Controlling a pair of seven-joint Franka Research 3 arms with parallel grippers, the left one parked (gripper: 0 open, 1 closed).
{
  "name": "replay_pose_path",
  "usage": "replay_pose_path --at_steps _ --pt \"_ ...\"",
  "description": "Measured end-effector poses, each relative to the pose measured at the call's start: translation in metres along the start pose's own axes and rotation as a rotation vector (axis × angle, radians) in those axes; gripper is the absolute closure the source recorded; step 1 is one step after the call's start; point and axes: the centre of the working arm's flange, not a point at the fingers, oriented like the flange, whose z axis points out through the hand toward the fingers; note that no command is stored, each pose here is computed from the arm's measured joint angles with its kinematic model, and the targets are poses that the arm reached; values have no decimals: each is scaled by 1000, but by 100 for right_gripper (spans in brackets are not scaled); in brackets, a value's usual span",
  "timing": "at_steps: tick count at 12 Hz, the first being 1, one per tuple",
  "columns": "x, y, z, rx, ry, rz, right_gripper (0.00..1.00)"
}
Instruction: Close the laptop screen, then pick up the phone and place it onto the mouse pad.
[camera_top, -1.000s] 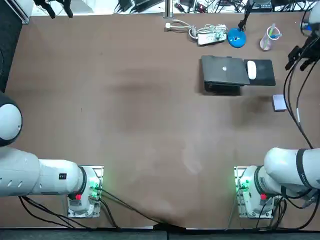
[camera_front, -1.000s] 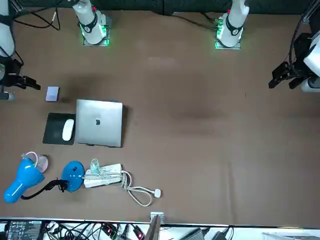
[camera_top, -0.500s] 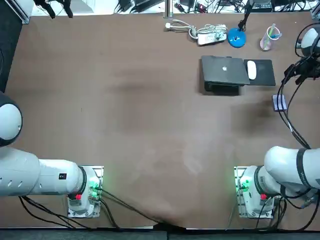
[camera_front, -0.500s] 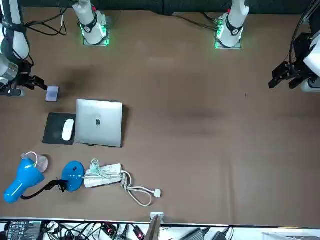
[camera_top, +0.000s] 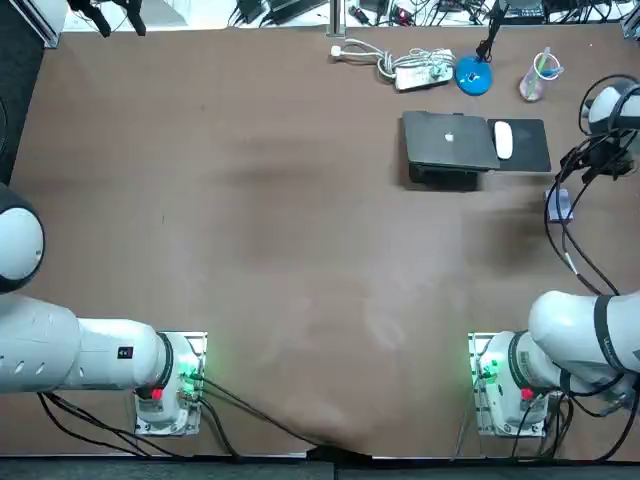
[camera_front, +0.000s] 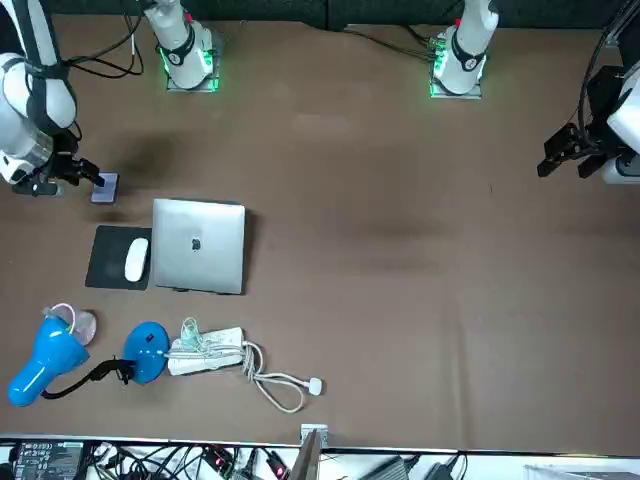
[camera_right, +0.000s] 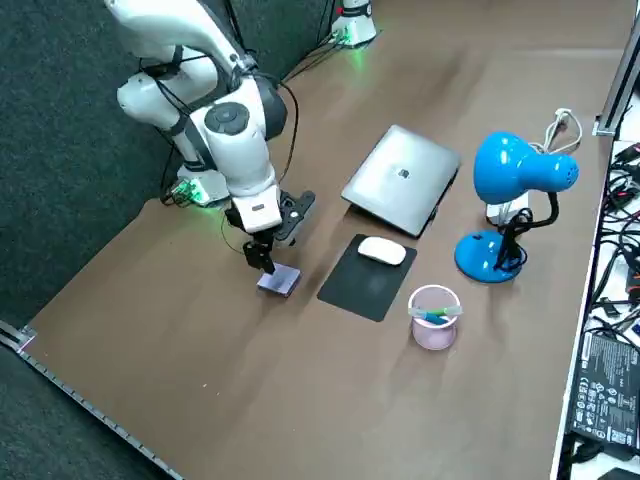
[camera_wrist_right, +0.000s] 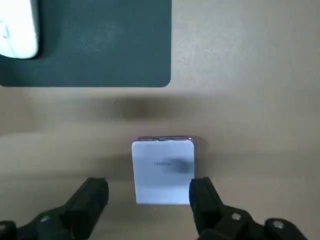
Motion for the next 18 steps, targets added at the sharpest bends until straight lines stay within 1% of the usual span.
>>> replay_pose_path --at_steps 5,9,13,18 --pt "-5 -1 36 3 10 3 0" --pt "-8 4 44 6 8 9 0" --pt "-17 21 53 11 9 2 0" --pt "-24 34 55 13 10 -29 0"
